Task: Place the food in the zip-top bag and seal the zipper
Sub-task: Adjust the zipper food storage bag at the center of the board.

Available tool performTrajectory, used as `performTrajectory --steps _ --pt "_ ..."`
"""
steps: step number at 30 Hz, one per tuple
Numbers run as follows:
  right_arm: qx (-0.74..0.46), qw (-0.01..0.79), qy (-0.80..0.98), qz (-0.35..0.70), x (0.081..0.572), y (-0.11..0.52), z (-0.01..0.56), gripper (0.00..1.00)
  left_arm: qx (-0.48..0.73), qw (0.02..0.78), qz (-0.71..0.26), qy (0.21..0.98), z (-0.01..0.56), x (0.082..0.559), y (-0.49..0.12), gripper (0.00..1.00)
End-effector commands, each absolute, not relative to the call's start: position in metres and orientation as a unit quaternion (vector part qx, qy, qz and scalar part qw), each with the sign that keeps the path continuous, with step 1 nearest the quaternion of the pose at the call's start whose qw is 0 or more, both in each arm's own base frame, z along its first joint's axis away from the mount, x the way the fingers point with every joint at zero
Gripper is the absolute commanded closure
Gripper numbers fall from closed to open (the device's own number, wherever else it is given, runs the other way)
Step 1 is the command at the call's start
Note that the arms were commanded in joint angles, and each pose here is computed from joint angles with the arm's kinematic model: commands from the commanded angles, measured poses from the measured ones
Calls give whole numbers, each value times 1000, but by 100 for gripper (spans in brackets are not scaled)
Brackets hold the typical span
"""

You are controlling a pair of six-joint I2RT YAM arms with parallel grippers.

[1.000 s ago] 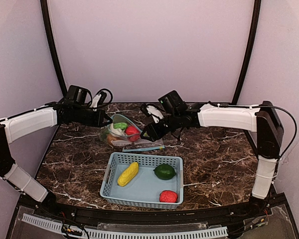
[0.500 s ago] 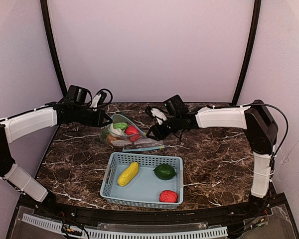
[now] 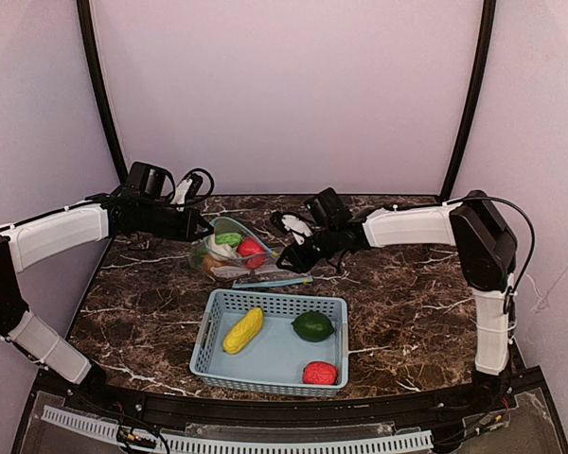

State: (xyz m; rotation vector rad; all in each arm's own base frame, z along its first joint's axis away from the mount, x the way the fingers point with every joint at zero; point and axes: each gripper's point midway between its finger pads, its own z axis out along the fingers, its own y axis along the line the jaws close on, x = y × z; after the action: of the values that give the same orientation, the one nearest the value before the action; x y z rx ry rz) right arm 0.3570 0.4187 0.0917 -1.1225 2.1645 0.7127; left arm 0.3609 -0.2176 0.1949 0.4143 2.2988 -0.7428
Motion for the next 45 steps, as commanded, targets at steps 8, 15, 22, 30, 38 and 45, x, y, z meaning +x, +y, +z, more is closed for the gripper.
performTrajectory --steps 8,15,22,30,38,45 --pt "-444 315 793 275 366 431 102 70 164 334 -282 884 195 359 -215 99" --pt "-452 310 789 276 365 434 102 76 164 332 -282 885 194 359 -215 99" --pt "-453 307 790 278 365 435 102 86 164 332 -284 884 195 359 -216 99" --pt "-450 322 781 288 363 435 123 100 163 340 -279 883 198 359 -214 99" --pt "-473 351 763 266 349 420 192 100 166 384 -253 872 230 370 -204 99" --pt "-512 353 743 249 298 403 254 100 169 413 -289 847 285 368 -213 99"
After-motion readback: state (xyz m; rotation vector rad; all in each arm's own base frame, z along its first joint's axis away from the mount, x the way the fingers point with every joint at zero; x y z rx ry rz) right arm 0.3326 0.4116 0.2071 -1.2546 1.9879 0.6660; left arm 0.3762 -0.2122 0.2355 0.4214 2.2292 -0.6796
